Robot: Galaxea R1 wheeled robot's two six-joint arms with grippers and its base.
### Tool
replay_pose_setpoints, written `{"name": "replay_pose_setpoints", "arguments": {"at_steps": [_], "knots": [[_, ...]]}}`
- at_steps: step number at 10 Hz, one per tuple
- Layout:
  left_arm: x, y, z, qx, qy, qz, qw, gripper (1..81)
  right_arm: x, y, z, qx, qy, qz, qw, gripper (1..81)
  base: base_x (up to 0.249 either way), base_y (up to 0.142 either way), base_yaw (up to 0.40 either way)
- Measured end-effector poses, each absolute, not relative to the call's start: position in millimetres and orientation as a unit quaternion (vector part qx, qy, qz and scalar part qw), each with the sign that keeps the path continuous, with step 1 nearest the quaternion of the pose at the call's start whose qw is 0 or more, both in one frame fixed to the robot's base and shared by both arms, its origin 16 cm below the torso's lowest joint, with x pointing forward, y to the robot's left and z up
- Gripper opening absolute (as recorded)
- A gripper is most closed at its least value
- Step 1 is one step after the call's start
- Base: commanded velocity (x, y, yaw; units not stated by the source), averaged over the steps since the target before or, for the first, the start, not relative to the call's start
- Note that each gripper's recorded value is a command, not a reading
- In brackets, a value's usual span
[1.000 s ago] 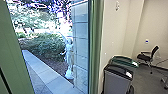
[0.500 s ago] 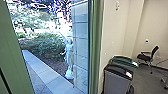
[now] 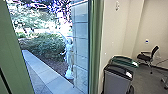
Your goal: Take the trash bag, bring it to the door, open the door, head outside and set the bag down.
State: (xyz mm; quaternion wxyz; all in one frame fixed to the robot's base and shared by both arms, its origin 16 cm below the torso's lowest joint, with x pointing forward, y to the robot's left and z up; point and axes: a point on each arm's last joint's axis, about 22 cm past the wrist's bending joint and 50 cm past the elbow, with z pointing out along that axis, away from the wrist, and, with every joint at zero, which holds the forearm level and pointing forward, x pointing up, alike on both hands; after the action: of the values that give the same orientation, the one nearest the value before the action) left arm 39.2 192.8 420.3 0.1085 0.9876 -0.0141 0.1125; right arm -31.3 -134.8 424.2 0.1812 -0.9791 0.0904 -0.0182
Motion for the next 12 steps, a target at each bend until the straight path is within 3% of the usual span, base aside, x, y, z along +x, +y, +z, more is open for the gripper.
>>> {"name": "replay_pose_setpoints", "arguments": {"at_steps": [12], "knots": [[39.8, 192.3, 420.5, 0.987, -0.020, 0.113, 0.109, 1.0, -29.6, -133.2, 424.4, -0.979, 0.091, -0.022, 0.182, 81.1, 0.000, 0.000, 0.138]]}}
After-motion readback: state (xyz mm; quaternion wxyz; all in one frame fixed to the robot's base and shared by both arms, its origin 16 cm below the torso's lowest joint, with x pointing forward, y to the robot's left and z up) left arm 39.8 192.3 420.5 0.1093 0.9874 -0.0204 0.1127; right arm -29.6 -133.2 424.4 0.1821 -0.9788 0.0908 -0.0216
